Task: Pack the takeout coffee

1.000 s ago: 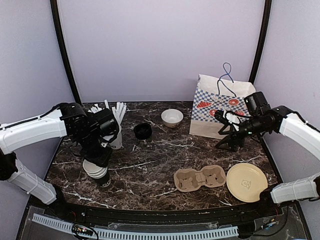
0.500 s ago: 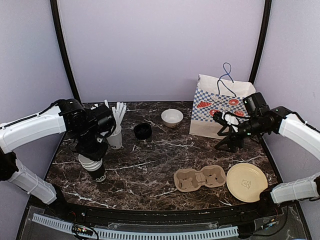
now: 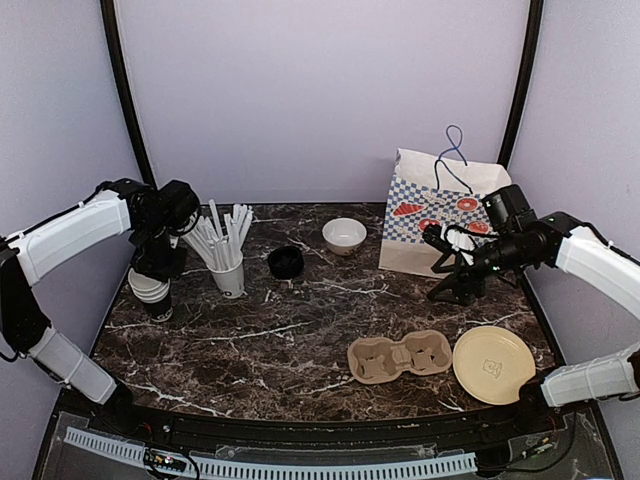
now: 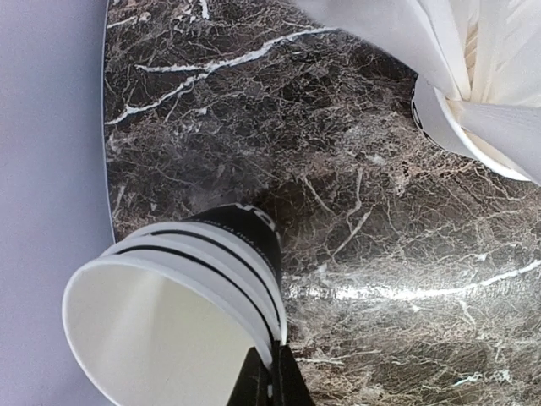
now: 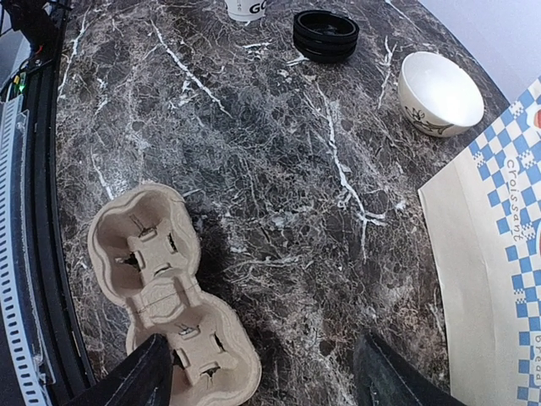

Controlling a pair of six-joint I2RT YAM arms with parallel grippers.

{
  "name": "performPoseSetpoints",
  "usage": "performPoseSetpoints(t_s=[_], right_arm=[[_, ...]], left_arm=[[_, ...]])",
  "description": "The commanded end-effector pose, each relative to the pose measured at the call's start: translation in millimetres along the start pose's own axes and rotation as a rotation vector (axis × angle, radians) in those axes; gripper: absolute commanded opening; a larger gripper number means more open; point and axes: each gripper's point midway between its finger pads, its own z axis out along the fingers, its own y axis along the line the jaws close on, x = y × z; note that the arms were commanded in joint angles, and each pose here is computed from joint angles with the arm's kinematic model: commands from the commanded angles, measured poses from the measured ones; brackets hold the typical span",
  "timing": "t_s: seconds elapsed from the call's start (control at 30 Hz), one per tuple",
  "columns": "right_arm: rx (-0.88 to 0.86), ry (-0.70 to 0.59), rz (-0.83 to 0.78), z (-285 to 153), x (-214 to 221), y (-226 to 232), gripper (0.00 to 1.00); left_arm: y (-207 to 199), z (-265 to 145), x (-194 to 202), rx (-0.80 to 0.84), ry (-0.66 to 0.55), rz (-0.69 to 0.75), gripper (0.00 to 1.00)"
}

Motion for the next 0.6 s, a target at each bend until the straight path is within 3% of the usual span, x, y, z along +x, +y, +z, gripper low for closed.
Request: performPoseSetpoints(t_s=[0.0,0.03,0.1,0.13,0.33,0.4,0.47,0.5,0.57], right_arm=[[-0.003,-0.03,-0.031,-3.6,-12.3,0.6,0.74],[-0.007,-0.03,-0.029,-2.2,-11.7,0.8,0.74],[-0.012,-0.031,-0.028,-0.5,-12.1,0.7,0.74],[-0.015,-0.032,-0.027,0.1,-12.8,0.3,0.74],[-0.041,-0.026,-0.029,3.9,-16.3,1.2,0.74],[-0.048,-0.026,-0.03,5.4,-17.1,2.1,0.74],[-0.053,-0.021,-0.031,7.3,-16.9,2.4,0.74],[-0.056,-0.018,-0.03,8.3,-16.6,2.8,0.74],[-0.065,-0.015,-0.028,10.0,-16.3,3.9,0.74]], left_arm=[[16.4,-18.9,-13.3,0.053,-0.049,-0.053,0.0],[23.8,-26.8,-18.5,0.056,-0.099,-0.079,0.0],[31.1,-27.2,-23.0,0.091,-0.09,-0.113,0.0],[10.9,-28.2,-23.9,0.238,-0.073,-0.109,0.0],[11.3,-13.1,-14.1,0.23,-0.014,-0.104,0.0],[-8.9,-21.7,-11.6,0.382,-0.007,-0.098,0.0],[20.1,-14.7,-14.9,0.175,-0.024,-0.104,0.0],[25.0,-13.5,-7.4,0.16,0.023,-0.087,0.0],[8.6,-21.3,-16.8,0.347,-0.009,-0.134,0.0]])
